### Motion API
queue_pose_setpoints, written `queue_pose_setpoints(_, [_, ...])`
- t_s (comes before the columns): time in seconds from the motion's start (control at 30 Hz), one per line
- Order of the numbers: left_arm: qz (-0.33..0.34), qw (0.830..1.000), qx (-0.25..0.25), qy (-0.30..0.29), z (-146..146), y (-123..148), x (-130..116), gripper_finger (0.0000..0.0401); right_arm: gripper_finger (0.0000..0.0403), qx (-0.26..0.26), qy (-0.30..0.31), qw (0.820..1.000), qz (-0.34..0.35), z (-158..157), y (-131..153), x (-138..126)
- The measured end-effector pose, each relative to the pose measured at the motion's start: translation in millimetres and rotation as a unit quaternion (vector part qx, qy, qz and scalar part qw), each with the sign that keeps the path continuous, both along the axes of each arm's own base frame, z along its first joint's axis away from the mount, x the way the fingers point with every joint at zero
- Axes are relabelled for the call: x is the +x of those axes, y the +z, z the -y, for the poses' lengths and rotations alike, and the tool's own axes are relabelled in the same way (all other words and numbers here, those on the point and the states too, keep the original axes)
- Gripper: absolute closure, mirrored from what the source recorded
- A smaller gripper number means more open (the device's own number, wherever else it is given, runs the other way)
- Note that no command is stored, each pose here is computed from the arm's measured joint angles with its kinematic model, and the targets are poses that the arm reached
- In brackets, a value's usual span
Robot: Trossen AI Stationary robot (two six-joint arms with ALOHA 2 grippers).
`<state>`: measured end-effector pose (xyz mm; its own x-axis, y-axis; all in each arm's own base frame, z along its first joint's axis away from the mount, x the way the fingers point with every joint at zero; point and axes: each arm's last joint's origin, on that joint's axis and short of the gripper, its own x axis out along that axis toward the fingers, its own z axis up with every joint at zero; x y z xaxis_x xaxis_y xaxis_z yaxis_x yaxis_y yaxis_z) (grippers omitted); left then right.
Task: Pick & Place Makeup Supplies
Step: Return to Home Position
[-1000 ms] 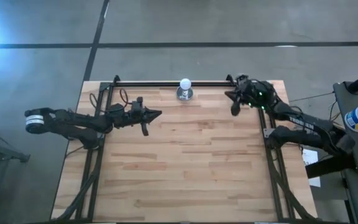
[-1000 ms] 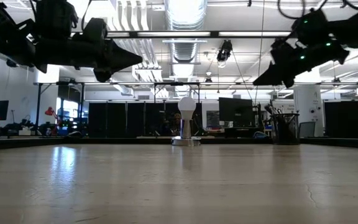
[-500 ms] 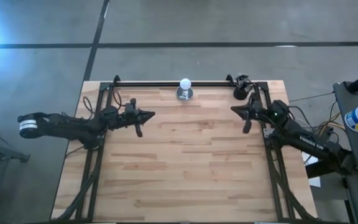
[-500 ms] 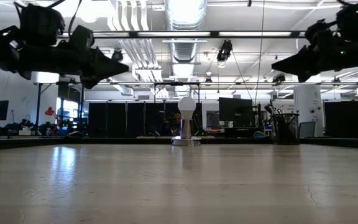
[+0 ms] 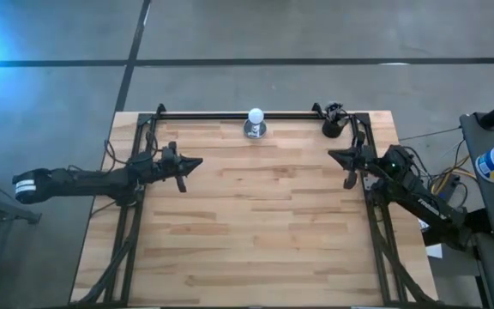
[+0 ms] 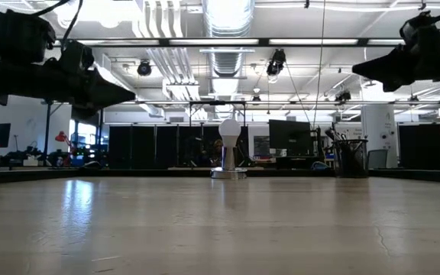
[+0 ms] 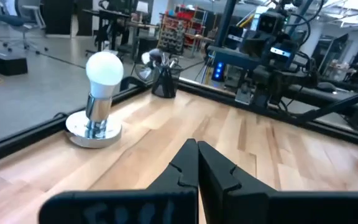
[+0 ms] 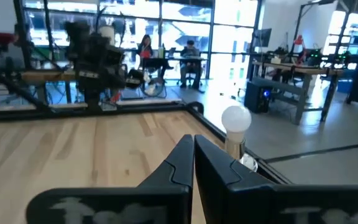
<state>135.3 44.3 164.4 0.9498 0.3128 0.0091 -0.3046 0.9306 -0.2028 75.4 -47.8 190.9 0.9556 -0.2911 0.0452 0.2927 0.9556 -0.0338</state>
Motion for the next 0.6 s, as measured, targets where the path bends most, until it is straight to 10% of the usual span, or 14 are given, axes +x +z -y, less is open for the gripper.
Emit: queue_pose_setpoints(0.6, [0.002, 1.0, 0.019, 0.006, 6.8, 6.2, -20.0, 0.0401, 0.0395, 0.035, -0.064, 0.997, 0.04, 3.0, -16.0, 6.5])
